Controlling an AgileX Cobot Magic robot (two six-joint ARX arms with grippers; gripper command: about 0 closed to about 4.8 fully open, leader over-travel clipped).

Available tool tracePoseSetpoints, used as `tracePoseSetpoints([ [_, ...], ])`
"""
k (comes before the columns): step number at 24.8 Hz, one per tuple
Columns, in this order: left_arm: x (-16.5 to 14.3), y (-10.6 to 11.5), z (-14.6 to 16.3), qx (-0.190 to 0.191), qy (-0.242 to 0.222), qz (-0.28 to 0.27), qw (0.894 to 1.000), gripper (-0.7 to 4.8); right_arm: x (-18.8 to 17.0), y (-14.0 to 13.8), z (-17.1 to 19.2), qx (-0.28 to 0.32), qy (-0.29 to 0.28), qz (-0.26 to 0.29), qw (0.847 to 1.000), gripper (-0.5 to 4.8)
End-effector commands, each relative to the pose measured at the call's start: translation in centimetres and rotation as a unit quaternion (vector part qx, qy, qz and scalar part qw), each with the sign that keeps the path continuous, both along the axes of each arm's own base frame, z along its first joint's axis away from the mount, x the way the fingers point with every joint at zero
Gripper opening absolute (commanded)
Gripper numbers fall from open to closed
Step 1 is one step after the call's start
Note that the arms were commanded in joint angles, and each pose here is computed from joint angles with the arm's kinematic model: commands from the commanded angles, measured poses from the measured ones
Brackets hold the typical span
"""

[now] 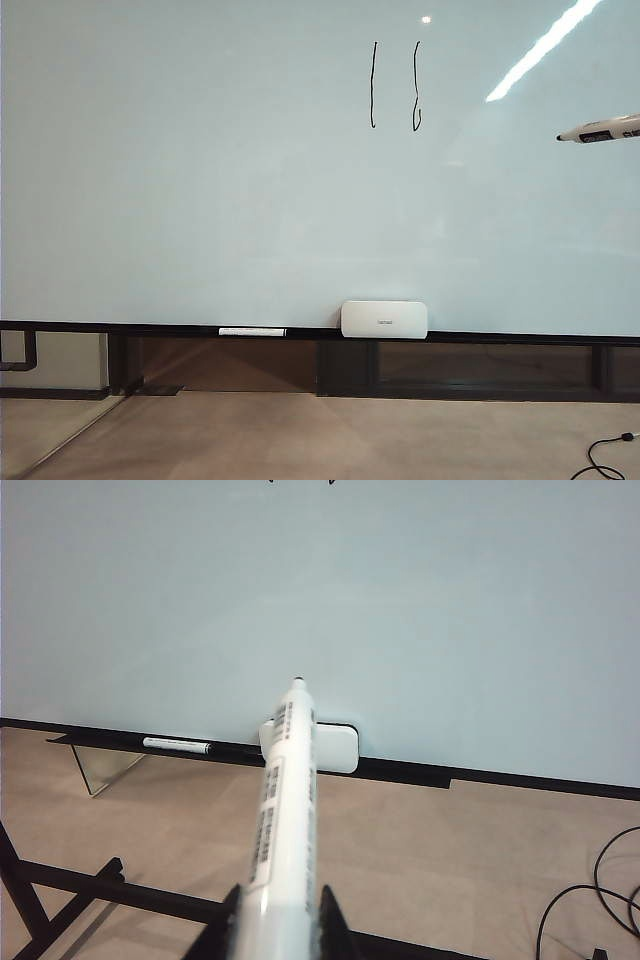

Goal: Reach to the right to find the marker pen, pick it up, and write the number 11 on the whiteboard.

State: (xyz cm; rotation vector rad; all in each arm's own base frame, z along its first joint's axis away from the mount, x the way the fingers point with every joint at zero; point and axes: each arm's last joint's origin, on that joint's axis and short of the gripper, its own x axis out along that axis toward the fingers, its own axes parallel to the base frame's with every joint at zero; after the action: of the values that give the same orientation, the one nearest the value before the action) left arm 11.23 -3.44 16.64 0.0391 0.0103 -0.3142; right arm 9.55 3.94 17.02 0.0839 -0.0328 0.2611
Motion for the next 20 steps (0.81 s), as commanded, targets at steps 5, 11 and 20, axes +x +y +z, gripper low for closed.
tracePoseSetpoints([
  [5,0.03,0.05,0.22,0.002,-0.009,0.011,1.0,-0.05,-0.01,0.0,0.12,-0.012,-0.009,0.0,1.0,0.04],
  [11,0.03,0.05,0.22,0.002,-0.009,0.01,1.0,-0.05,0.0,0.01,0.08,-0.017,-0.008,0.0,1.0,0.35],
  [20,0.03,0.05,0.18,0.002,-0.007,0.01,1.0,-0.05,0.0,0.01,-0.1,-0.021,0.0,0.0,1.0,0.31],
])
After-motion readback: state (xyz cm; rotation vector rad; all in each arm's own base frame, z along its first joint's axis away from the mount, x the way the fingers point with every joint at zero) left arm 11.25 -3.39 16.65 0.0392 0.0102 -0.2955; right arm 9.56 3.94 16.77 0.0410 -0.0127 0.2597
